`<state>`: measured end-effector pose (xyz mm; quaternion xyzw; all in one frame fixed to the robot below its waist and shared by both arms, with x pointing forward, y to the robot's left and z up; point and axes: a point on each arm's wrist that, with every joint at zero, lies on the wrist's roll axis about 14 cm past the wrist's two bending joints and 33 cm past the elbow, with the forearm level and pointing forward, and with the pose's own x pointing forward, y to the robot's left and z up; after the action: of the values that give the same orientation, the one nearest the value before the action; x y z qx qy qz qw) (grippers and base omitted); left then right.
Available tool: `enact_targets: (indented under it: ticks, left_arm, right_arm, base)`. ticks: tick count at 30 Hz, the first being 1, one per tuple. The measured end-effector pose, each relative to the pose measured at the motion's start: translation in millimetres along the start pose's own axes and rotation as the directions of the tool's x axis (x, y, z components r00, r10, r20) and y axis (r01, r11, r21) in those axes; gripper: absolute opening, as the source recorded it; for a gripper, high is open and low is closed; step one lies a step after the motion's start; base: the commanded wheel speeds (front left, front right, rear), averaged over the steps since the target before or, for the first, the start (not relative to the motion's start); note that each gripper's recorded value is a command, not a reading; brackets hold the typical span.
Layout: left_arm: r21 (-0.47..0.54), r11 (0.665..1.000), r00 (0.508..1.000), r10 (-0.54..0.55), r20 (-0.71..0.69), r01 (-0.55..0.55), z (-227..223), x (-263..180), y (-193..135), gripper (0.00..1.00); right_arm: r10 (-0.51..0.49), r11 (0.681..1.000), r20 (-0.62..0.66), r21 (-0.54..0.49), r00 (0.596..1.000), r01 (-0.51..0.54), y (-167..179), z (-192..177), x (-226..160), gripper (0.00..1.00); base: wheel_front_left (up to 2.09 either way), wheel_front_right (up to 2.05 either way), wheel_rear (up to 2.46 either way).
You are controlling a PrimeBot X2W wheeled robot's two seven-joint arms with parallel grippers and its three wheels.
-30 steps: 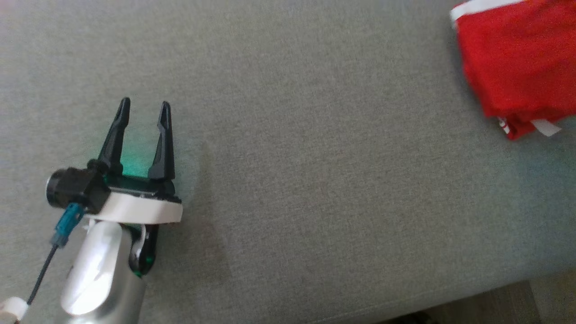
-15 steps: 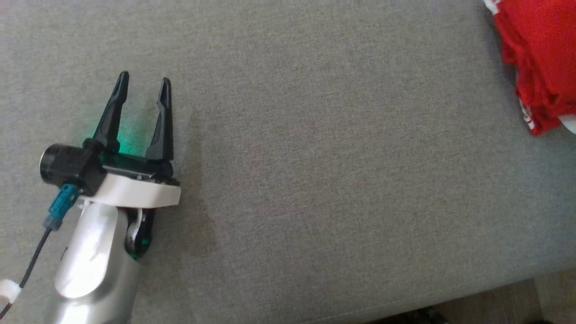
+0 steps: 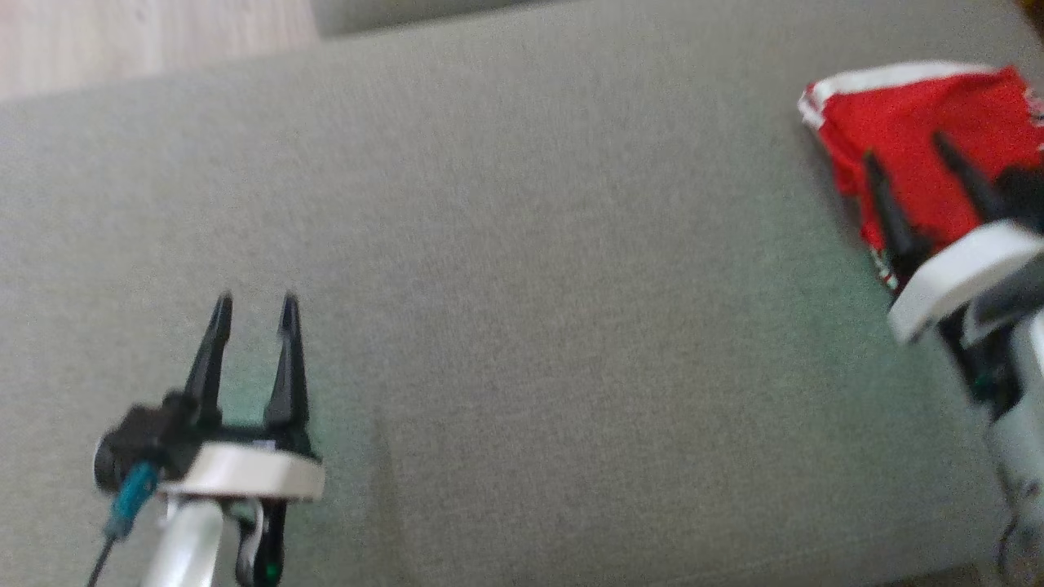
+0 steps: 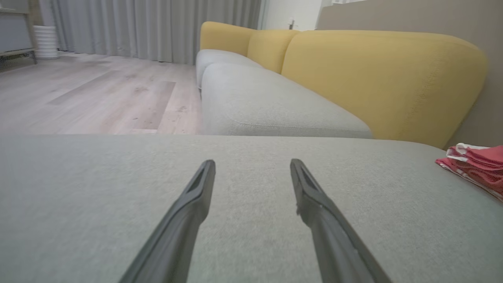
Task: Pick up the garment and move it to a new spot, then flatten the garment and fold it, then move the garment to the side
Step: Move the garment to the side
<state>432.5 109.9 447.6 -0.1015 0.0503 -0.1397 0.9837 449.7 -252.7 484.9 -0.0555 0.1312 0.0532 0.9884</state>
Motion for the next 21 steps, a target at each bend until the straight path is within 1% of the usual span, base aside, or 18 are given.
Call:
enact_targets:
  ticks: [2,6,9,10,16,21]
  left_arm:
    - [0.006,1.0,1.0,0.017,0.004,-0.017,3.3,-16.1,1.6,1.0]
    - [0.005,0.998,0.997,0.066,0.031,-0.066,12.8,-41.6,7.8,1.0]
    - [-0.001,0.995,0.994,0.099,0.047,-0.099,17.8,-57.9,14.9,1.0]
    - [-0.002,0.994,0.993,0.108,0.049,-0.108,18.2,-63.2,16.7,1.0]
    - [-0.01,0.988,0.986,0.155,0.054,-0.155,17.8,-82.5,27.1,1.0]
    - [-0.03,0.985,0.983,0.173,0.067,-0.172,20.9,-83.2,29.8,1.0]
  right_arm:
    - [0.015,0.999,0.042,0.032,0.999,-0.016,15.1,1.1,-15.5,1.0]
    - [0.047,0.993,0.072,0.109,0.996,-0.055,48.8,-11.4,-44.5,1.0]
    - [0.068,0.986,0.105,0.146,0.992,-0.083,70.4,-14.4,-60.0,1.0]
    - [0.076,0.986,0.124,0.141,0.989,-0.093,76.5,-11.7,-63.7,1.0]
    - [0.087,0.981,0.187,0.154,0.978,-0.117,93.3,1.5,-73.0,1.0]
    - [0.055,0.977,0.179,0.192,0.982,-0.09,91.1,-5.1,-78.7,1.0]
  base:
    - [0.0,0.0,0.0]
    - [0.0,0.0,0.0]
    - [0.0,0.0,0.0]
    - [0.0,0.0,0.0]
    - [0.0,0.0,0.0]
    - [0.0,0.0,0.0]
